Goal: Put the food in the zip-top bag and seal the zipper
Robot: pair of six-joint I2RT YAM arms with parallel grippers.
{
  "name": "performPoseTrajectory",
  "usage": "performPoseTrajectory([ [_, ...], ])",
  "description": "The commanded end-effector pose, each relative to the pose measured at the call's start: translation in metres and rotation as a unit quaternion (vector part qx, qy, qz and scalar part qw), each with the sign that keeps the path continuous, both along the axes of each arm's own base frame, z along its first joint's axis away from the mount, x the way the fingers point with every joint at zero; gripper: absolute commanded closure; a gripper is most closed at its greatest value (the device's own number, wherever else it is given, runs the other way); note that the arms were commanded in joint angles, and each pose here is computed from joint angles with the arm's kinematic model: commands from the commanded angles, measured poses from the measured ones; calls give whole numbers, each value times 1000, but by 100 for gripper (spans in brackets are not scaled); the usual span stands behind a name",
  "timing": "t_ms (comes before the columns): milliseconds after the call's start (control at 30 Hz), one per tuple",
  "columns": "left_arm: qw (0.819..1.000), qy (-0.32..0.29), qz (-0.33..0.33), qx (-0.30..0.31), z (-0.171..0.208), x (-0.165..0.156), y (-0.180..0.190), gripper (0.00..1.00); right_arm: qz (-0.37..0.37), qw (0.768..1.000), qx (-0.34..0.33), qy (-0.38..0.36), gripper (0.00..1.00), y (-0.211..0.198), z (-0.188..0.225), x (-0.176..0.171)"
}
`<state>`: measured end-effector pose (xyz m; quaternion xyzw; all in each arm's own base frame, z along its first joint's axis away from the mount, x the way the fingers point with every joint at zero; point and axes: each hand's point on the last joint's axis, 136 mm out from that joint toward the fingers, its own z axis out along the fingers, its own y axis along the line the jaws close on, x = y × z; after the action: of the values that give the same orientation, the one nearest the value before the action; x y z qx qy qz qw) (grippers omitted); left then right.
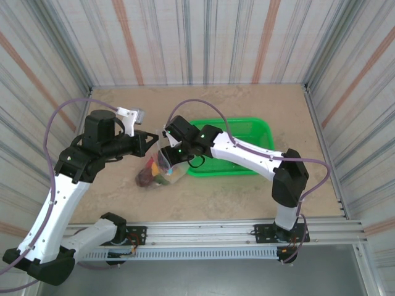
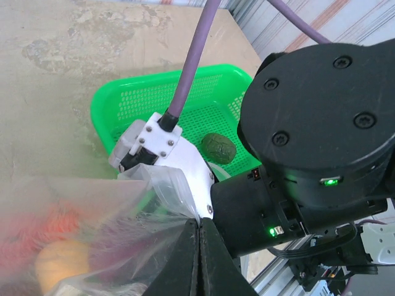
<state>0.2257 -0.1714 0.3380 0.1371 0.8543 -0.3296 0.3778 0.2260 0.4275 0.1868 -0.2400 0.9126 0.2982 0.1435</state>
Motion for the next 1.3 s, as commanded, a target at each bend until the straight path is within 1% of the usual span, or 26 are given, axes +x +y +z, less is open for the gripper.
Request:
performPoseTrajectory([
  [0,1000,-27,4,-13,17,1,2,100,-11,1000,-5,-1,37,-1,6,1],
  [67,1000,-28,4,-13,17,1,2,100,-11,1000,-1,-7,25,-2,12,2],
  [100,1000,-28,4,-12,17,1,2,100,-10,1000,3,-11,24,-3,16,2],
  [233,999,-29,4,-13,17,1,2,100,-11,1000,14,-17,24,-7,27,3],
  [367,1000,-26,4,-13,15,1,2,100,-4,999,23,-21,16,-8,35,1],
  [433,1000,-25,4,-12,14,1,2,100,-4,1000,22,-21,16,-8,35,0],
  [567,1000,-26,3,-13,15,0,2,100,-7,999,23,-24,19,-10,36,1],
  [600,1000,-26,3,-13,16,0,2,100,-8,999,23,-24,23,-11,36,2],
  [633,1000,-26,3,-12,16,0,2,100,-9,999,24,-23,30,-11,36,2],
  [700,1000,-28,3,-12,17,0,2,100,-13,999,25,-26,48,-12,39,4],
  [767,1000,-28,3,-12,17,0,3,100,-17,999,28,-30,60,-14,42,5],
  [800,1000,-28,4,-11,17,0,3,100,-17,999,31,-31,66,-15,45,5],
  [900,1000,-26,3,-10,16,-1,3,100,-19,998,47,-29,76,-17,57,5],
  [1033,1000,-28,3,-8,16,0,3,100,-21,997,67,-40,80,-21,81,5],
  [1133,1000,-27,5,-6,15,0,4,100,-32,995,80,-55,84,-33,103,8],
  [1200,1000,-26,4,-6,15,0,4,100,-37,993,90,-60,83,-42,114,10],
  [1267,1000,-28,4,-6,16,0,4,100,-46,993,97,-59,79,-55,123,13],
])
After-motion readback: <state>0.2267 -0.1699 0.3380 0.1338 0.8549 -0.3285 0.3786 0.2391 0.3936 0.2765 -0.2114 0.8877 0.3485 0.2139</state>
